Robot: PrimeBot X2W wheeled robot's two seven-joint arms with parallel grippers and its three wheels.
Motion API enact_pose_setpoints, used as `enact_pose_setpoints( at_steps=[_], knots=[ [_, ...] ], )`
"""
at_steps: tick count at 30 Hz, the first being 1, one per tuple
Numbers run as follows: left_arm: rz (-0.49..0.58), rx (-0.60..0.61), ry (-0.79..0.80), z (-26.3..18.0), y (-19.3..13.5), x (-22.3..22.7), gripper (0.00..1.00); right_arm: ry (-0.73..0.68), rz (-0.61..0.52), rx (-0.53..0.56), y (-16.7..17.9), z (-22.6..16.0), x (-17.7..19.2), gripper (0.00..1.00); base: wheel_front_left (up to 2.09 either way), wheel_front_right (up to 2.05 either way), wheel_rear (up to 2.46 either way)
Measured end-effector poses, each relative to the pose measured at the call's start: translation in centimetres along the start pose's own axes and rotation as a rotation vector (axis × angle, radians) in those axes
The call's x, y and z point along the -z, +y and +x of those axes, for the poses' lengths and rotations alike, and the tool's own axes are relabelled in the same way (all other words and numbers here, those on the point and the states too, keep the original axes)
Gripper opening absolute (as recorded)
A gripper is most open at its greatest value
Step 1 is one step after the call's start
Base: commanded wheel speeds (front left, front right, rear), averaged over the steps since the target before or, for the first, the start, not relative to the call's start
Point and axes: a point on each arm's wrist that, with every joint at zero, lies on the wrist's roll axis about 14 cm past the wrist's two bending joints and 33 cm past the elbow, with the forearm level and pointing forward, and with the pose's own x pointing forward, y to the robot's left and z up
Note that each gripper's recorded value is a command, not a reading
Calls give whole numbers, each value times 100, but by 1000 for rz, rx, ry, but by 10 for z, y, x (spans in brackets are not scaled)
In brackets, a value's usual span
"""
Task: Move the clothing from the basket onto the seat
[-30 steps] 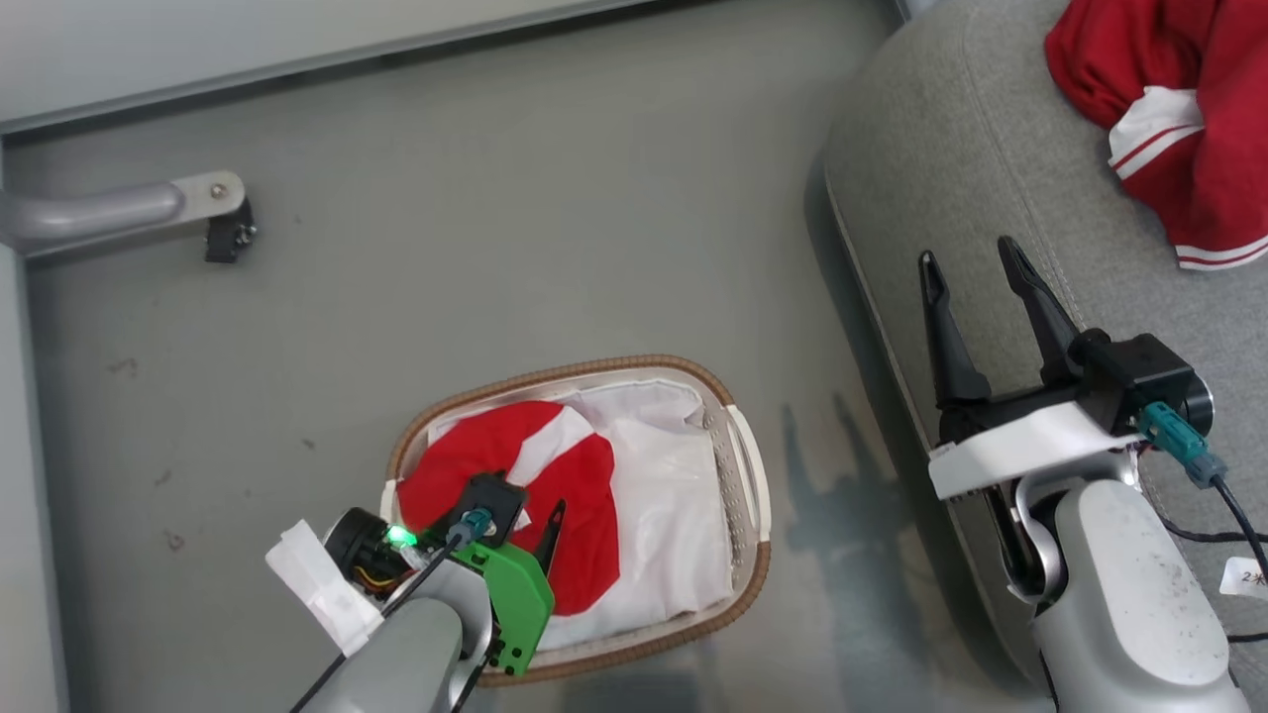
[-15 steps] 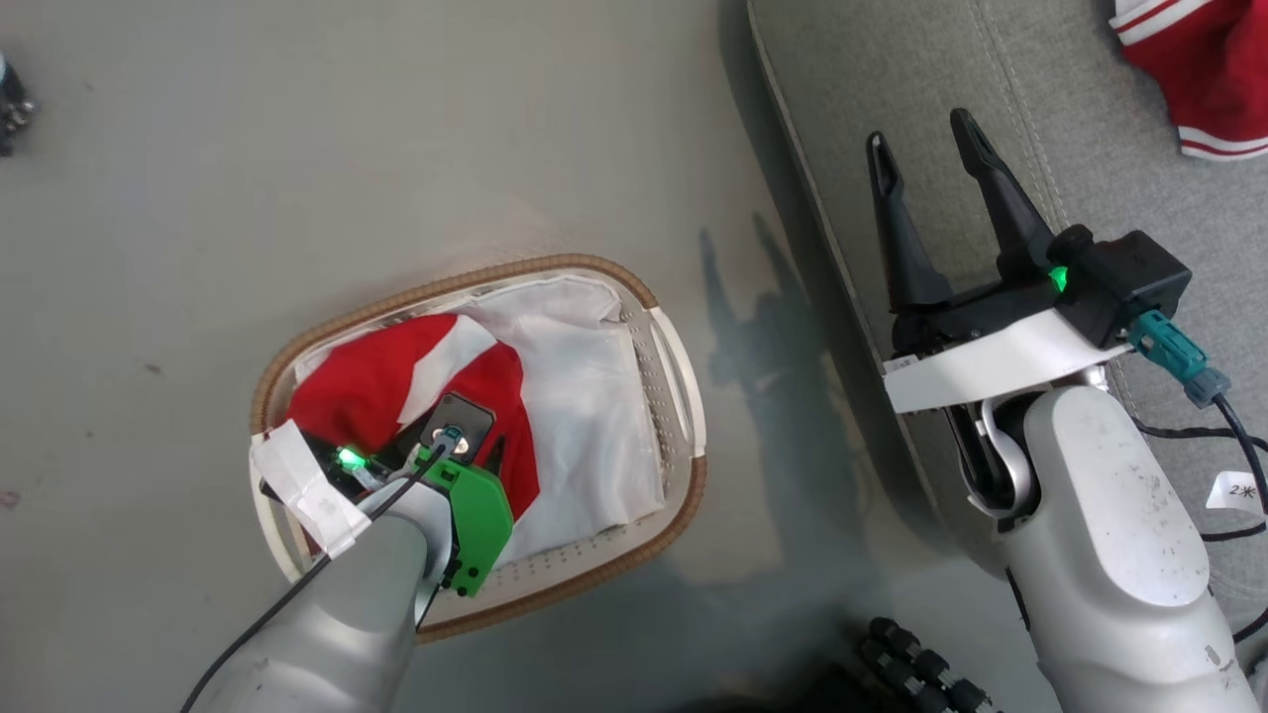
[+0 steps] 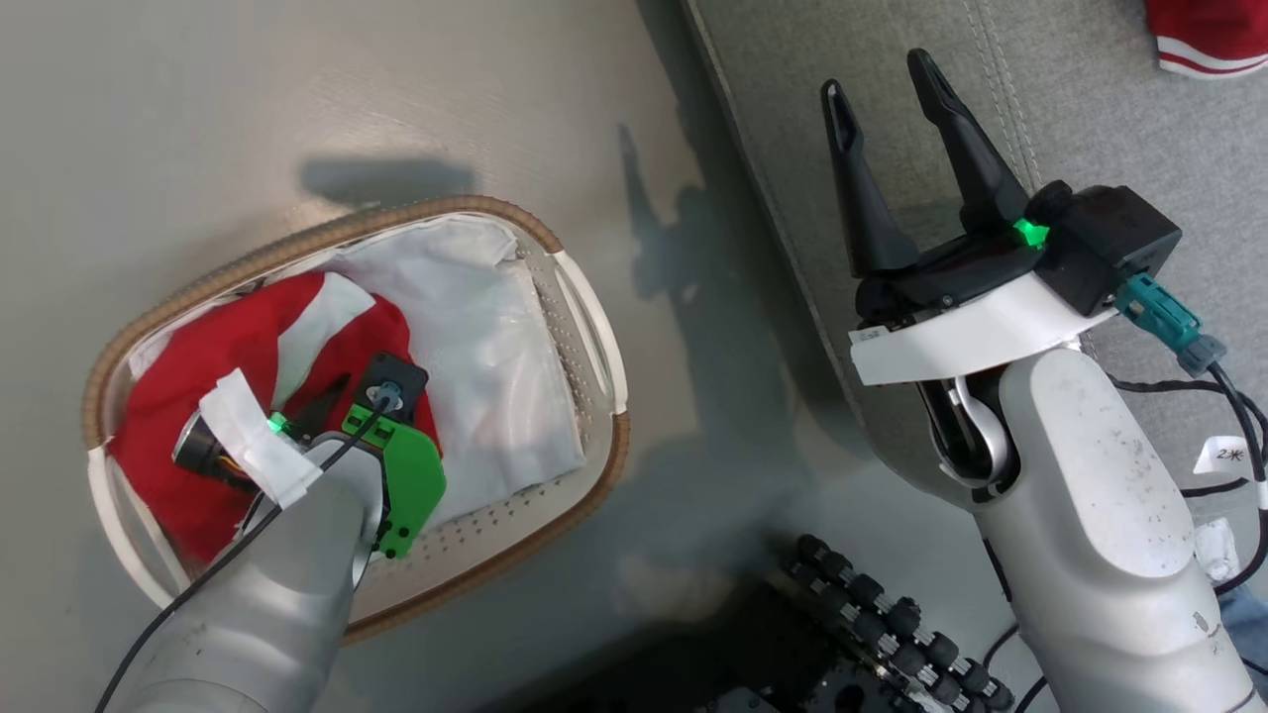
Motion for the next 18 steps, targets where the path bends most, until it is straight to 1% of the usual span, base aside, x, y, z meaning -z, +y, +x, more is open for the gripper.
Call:
enact_pose_setpoints(
  at_steps=[11,12,13,14,15,16,17,18],
  knots=[
    [3,-30,63,27,0,13,100,31,-12,34,-15,-5,9,100,0,0,0],
    [1,-28,63,28,0,14,95,35,-12,37,-16,-6,10,100,0,0,0],
    [1,-27,61,29,0,14,81,37,-12,39,-17,-6,11,100,0,0,0],
    [3,-27,66,30,0,15,50,38,-12,42,-18,-7,11,100,0,0,0],
    [4,-27,68,31,1,15,45,40,-14,44,-19,-7,12,100,0,0,0],
    [2,-27,71,33,1,15,27,43,-15,46,-19,-8,12,100,0,0,0],
    [-1,-29,72,33,1,16,17,44,-16,48,-20,-8,13,100,0,0,0],
    [1,-30,73,34,1,16,0,45,-16,49,-21,-8,13,100,0,0,0]
  ],
)
